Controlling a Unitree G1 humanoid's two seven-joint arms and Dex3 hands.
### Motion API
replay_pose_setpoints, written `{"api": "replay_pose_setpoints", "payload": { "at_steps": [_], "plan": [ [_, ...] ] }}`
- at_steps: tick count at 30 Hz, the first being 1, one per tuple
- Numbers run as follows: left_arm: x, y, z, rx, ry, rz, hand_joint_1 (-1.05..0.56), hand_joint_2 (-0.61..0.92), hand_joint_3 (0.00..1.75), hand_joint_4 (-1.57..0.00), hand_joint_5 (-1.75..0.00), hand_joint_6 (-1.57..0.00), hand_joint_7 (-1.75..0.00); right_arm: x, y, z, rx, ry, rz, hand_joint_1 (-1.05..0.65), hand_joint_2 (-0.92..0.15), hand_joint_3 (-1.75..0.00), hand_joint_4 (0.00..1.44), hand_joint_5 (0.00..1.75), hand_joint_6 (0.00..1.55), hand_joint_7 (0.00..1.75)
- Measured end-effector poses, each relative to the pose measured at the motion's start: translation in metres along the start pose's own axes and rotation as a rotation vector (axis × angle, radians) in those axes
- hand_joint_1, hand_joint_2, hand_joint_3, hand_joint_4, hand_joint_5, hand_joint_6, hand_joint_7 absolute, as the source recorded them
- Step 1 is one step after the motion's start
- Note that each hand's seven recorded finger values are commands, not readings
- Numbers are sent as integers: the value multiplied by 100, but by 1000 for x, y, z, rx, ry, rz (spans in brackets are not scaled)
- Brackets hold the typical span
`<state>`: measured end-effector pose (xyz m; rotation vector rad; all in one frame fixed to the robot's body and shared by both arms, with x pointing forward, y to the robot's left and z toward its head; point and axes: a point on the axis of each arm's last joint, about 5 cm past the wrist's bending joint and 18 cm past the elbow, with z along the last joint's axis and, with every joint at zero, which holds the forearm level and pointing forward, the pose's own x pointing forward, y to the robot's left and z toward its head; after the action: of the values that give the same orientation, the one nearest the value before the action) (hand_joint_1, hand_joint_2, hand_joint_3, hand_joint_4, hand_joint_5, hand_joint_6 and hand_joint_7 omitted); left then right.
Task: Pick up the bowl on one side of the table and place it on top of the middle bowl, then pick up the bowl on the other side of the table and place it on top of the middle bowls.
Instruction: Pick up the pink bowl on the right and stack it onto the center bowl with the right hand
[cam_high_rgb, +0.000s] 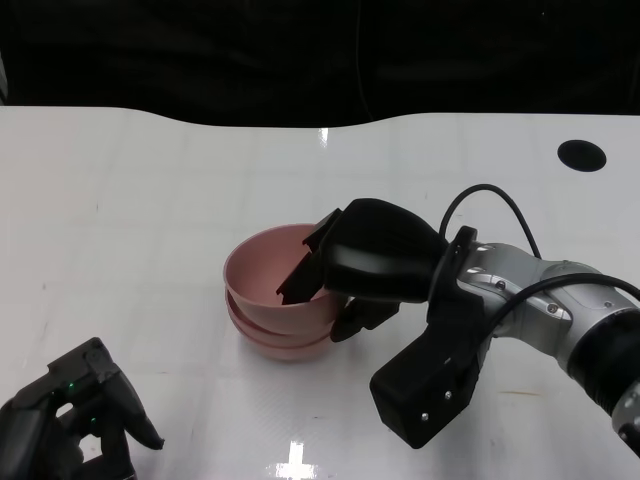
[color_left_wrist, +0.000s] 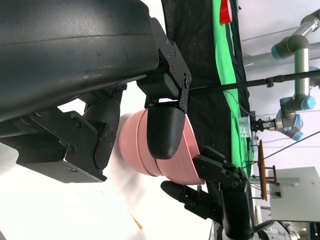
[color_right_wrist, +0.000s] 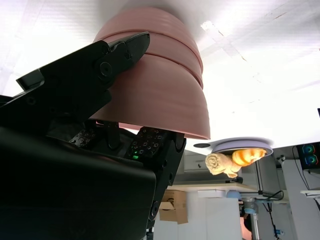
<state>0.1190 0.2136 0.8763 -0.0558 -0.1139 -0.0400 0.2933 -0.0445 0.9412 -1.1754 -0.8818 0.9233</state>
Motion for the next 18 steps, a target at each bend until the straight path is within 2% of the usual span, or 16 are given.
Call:
{"api": "replay_pose_setpoints", "payload": {
  "at_steps": [10,13,16,17,18],
  "plan": [
    [0,-1,0,-2,4,2,42,83,117,-97,-175,-70,-175,3,3,1,9,0,7,-23,-79,0,96,135,120,9],
    [0,-2,0,1,6,3,42,83,117,-96,-175,-70,-175,2,4,0,11,7,4,-25,-79,0,97,130,121,8],
    [0,-2,0,4,7,7,42,84,115,-95,-175,-69,-175,1,5,-1,15,9,-11,-29,-89,-7,93,126,123,7],
    [0,-2,0,6,7,7,43,84,115,-95,-175,-69,-175,1,6,-1,16,10,-13,-35,-91,-16,86,116,118,5],
    [0,-2,0,7,7,7,43,84,115,-95,-175,-69,-175,0,6,-1,16,11,-12,-41,-91,-21,86,90,110,3]
  ]
}}
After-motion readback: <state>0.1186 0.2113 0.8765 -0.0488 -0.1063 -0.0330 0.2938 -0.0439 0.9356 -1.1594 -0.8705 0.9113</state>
